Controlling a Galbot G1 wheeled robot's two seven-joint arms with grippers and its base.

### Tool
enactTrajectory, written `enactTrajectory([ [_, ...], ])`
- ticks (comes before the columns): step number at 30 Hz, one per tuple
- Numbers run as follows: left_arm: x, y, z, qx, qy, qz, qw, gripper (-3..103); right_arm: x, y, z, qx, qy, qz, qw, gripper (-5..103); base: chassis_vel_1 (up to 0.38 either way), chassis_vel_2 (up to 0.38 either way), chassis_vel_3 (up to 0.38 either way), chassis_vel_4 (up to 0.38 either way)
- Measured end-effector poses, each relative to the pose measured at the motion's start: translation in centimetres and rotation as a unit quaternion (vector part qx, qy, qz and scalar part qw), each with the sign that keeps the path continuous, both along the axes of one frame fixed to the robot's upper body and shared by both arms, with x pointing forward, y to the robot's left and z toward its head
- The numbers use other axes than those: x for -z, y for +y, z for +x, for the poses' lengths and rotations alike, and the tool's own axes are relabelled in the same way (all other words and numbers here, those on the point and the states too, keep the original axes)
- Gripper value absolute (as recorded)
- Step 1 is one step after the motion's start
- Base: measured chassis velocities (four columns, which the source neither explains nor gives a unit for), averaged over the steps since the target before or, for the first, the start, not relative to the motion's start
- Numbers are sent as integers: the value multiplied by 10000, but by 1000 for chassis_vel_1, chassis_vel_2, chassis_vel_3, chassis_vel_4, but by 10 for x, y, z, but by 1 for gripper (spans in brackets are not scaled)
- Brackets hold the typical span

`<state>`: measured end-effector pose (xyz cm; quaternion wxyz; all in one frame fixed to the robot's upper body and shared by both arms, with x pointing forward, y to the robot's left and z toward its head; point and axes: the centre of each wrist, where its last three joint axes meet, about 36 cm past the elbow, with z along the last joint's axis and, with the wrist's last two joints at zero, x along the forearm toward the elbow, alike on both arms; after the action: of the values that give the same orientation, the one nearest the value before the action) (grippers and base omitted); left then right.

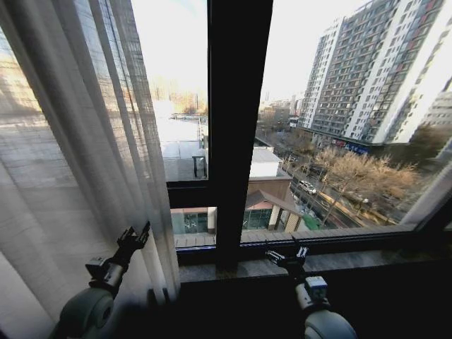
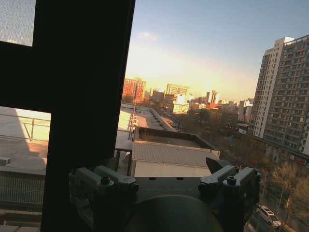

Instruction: Open the curtains by pulling them apart, changing their state from closed to fully open.

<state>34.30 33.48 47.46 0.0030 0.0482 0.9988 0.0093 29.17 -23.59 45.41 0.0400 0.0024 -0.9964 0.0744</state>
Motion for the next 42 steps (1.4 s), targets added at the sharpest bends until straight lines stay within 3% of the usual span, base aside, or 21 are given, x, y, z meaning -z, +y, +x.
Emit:
enactTrajectory([
  [1,0,0,-1,-1,1,0,10000,28,-1,1,0,15,-4,7,10000,100,0,0,0,0],
  [3,-1,-1,-4,-8,-6,-18,10000,12,-1,1,-2,26,3,12,10000,100,0,0,0,0],
  [5,-1,-1,-5,-10,-6,-27,10000,12,-1,2,-2,25,3,11,10000,100,0,0,0,0],
  [8,-4,-4,-13,-31,-18,-61,10000,1,-3,2,-3,1,-12,-59,10000,100,0,0,0,0],
  [28,-15,-11,-37,-143,-133,-59,9998,0,-6,5,-5,-159,-28,-244,9996,100,21,19,-15,-20],
  [42,-21,-13,-45,-227,-162,-1,9996,0,-5,11,-7,-274,-3,-182,9995,100,245,232,-244,-238],
])
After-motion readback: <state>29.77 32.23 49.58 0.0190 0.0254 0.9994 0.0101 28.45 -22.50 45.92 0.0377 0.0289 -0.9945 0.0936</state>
